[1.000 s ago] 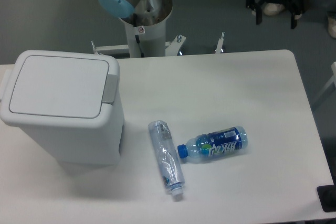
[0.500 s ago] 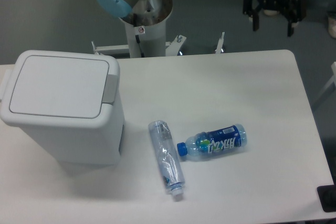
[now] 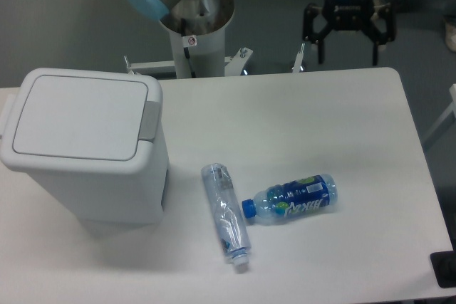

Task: Open the trash can
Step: 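Move the open gripper over the trash can lid's hinged edge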

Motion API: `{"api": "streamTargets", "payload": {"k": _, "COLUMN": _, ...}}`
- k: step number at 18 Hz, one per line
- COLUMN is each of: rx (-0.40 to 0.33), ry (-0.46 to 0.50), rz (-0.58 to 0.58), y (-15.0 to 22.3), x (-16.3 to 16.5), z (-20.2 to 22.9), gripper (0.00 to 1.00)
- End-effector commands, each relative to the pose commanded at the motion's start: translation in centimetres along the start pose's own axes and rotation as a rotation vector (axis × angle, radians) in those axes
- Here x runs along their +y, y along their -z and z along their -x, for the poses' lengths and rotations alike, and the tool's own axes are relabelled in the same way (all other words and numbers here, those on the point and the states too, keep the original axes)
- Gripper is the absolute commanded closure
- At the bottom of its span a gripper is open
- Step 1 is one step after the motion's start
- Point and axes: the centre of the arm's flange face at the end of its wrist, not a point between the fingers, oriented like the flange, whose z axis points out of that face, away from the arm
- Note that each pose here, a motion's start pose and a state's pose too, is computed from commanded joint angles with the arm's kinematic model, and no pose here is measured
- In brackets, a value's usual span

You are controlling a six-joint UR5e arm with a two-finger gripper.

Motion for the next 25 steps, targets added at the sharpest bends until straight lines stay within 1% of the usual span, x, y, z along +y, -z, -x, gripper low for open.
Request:
{"api": "streamTargets", "payload": {"k": 2, "rx": 0.054, "ry": 0.097, "rz": -0.053, "y": -0.7, "x": -2.3, "z": -1.7, "gripper": 0.00}}
{"api": "streamTargets", "payload": {"k": 5, "rx": 0.126, "ry": 0.246, "rz": -0.083, "y": -1.5, "x": -4.3, "z": -3.7, "gripper": 0.00}}
{"api": "streamTargets", "payload": {"k": 8, "rx": 0.211, "ry": 0.309, "rz": -0.124, "y": -1.6, "x": -6.0, "z": -6.0, "gripper": 0.00}}
{"api": "streamTargets", "payload": {"k": 10, "rx": 0.254, "ry": 0.355, "rz": -0.143, "y": -1.5, "x": -6.8, "z": -7.3, "gripper": 0.00}}
{"api": "streamTargets", "payload": {"k": 12, "rx": 0.280, "ry": 0.356, "rz": -0.140, "y": -1.7, "x": -7.5, "z": -9.0, "gripper": 0.00}}
{"api": "streamTargets", "payload": {"k": 17, "rx": 0.341, "ry": 0.303, "rz": -0.117, "y": -2.9, "x": -8.7, "z": -13.5, "gripper": 0.00}}
{"api": "streamTargets", "payload": {"k": 21, "rx": 0.377, "ry": 0.271, "rz": -0.097, "y": -4.3, "x": -9.5, "z": -15.7, "gripper": 0.00}}
{"api": "streamTargets", "payload": {"k": 25, "rx": 0.395, "ry": 0.259, "rz": -0.083, "y": -4.8, "x": -9.2, "z": -17.0, "gripper": 0.00}}
